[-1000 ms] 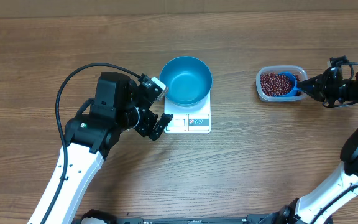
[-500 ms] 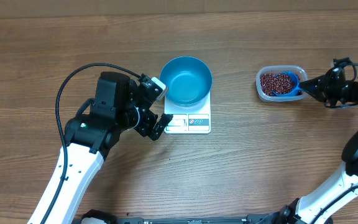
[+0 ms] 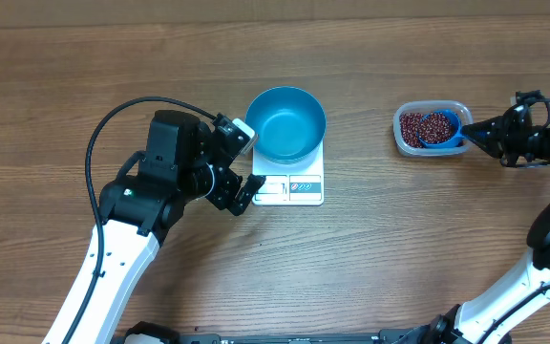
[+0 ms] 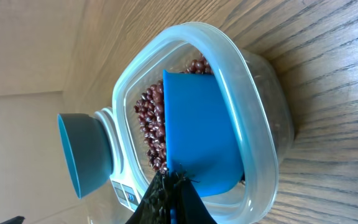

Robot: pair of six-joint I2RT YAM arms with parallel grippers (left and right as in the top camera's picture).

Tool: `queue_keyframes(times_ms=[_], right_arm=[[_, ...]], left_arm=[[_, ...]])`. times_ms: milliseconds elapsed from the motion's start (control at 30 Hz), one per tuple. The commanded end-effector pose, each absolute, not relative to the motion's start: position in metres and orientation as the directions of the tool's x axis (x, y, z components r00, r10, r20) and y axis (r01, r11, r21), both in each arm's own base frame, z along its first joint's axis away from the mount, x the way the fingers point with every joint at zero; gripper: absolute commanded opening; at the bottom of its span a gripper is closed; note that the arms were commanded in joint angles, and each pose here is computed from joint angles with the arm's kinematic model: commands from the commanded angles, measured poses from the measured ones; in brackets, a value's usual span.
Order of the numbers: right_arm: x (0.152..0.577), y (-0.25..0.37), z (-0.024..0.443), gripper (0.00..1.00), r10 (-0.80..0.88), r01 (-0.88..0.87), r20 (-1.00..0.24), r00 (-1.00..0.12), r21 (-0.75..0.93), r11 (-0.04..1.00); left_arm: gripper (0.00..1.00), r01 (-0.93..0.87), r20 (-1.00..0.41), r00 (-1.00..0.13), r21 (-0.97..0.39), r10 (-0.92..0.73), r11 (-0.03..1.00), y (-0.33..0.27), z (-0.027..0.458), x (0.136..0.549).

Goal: Scoop item into bowl and weigh 150g on scale
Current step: 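Tilt and pull the scoop rightward through the beans with the right gripper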

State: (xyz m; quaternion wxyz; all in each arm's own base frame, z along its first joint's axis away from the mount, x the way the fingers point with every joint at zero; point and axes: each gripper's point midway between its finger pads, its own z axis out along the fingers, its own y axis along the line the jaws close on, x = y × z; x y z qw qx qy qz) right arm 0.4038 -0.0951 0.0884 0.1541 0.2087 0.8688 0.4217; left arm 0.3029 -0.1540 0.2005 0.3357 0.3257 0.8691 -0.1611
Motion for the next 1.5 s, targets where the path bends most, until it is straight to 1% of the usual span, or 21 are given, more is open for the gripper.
queue_keyframes(times_ms=[0,700,967,1133,1467], right_arm=[[0.398,-0.097,0.086,0.04,0.511,0.249,-0.059,-0.858,0.821,0.514],[0.404,-0.089,0.102,0.04,0.518,0.198,-0.065,-0.853,0.877,0.437],[0.404,-0.089,0.103,0.04,0.519,0.195,-0.065,-0.852,0.881,0.432],[0.406,-0.087,0.108,0.04,0.521,0.180,-0.066,-0.851,0.895,0.407],[0.405,-0.086,0.108,0.04,0.521,0.185,-0.059,-0.851,0.896,0.403]], left_arm=[[0.99,0.687,-0.685,-0.560,-0.069,0.467,0.724,-0.155,0.196,0.302],[1.00,0.687,-0.685,-0.560,-0.069,0.467,0.724,-0.155,0.196,0.302],[0.99,0.687,-0.685,-0.560,-0.069,0.467,0.724,-0.155,0.196,0.302],[1.00,0.687,-0.685,-0.560,-0.069,0.467,0.724,-0.155,0.196,0.302],[0.99,0.687,-0.685,-0.560,-0.069,0.467,0.724,-0.155,0.196,0.302]])
